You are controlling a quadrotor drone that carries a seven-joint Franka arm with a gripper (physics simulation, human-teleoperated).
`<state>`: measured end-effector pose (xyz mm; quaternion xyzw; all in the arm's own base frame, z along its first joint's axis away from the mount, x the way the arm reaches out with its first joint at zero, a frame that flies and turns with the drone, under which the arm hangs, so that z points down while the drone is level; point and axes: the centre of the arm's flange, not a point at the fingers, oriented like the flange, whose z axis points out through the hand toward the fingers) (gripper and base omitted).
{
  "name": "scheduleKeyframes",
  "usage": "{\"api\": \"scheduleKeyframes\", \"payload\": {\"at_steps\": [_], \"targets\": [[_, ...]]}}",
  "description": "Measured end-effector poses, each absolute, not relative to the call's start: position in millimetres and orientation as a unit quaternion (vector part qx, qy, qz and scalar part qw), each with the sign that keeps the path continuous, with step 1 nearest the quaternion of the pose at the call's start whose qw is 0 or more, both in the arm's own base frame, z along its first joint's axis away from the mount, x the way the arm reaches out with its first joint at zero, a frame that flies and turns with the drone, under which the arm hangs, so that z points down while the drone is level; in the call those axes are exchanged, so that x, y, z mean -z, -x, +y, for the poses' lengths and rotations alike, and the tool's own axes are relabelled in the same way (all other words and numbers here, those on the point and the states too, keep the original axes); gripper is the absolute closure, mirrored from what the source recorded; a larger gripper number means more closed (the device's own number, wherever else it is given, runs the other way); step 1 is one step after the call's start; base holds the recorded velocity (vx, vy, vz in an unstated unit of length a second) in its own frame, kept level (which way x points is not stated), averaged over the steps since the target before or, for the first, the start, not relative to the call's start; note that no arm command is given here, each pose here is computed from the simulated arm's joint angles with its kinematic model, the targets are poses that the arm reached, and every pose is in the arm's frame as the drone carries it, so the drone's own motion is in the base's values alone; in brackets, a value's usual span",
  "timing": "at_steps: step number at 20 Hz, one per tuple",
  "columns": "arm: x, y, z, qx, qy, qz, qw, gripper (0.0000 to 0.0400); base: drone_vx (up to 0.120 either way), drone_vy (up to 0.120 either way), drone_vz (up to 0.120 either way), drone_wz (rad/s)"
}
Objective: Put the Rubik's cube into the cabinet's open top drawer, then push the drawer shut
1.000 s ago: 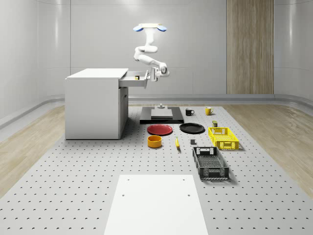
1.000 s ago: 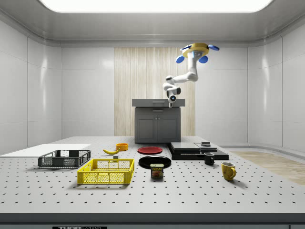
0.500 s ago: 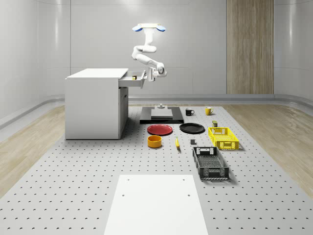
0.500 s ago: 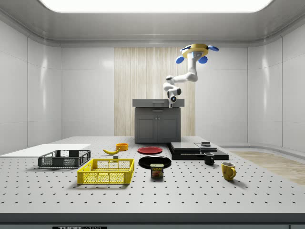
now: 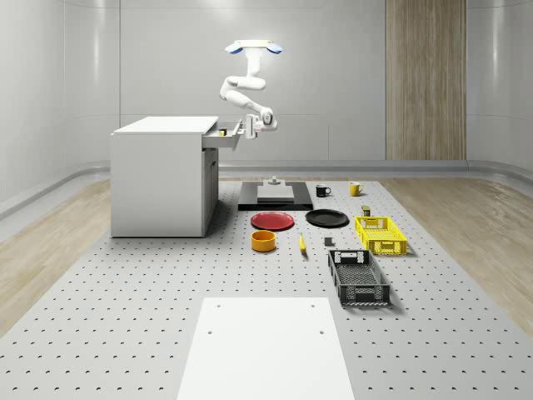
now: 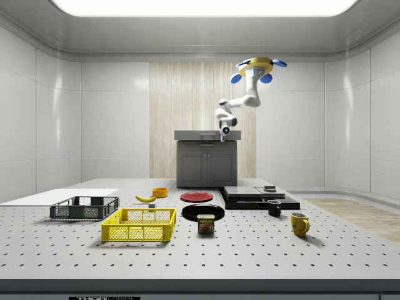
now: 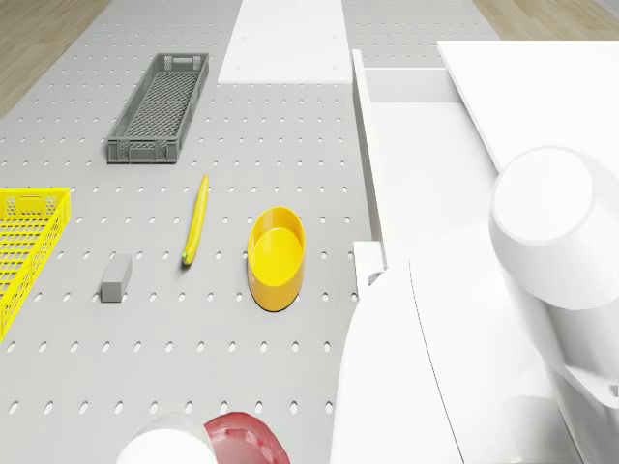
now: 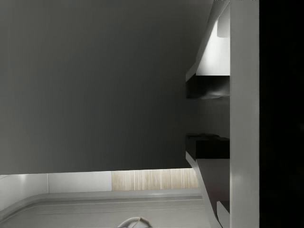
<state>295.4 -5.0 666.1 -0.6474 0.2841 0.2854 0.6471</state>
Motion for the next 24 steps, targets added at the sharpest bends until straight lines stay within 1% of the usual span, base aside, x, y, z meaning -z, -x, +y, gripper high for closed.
{"api": "scheduleKeyframes", "payload": {"at_steps": [3, 7, 8, 9, 13, 17, 18, 19, 24], "targets": [[-665, -300.9, 12, -0.279, 0.650, 0.278, 0.650, 0.0295, 0.000, 0.000, 0.000, 0.000], [-664, -305.6, 35, -0.275, 0.652, 0.274, 0.652, 0.0295, 0.000, 0.000, 0.000, 0.000], [-666, -302.2, 41, -0.284, 0.648, 0.282, 0.648, 0.0295, 0.000, 0.000, 0.000, 0.000], [-670, -291.0, 43, -0.287, 0.646, 0.285, 0.647, 0.0295, 0.000, 0.000, 0.000, 0.000], [-668, -298.9, 64, -0.279, 0.650, 0.277, 0.650, 0.0295, 0.000, 0.000, 0.000, 0.000], [-668, -304.5, 87, -0.275, 0.652, 0.273, 0.652, 0.0295, 0.000, 0.000, 0.000, 0.000], [-673, -295.1, 91, -0.288, 0.646, 0.285, 0.647, 0.0294, 0.000, 0.000, 0.000, 0.000], [-676, -290.2, 94, -0.288, 0.646, 0.285, 0.647, 0.0295, 0.000, 0.000, 0.000, 0.000], [-675, -301.7, 119, -0.278, 0.650, 0.276, 0.651, 0.0295, 0.000, 0.000, 0.000, 0.000]]}}
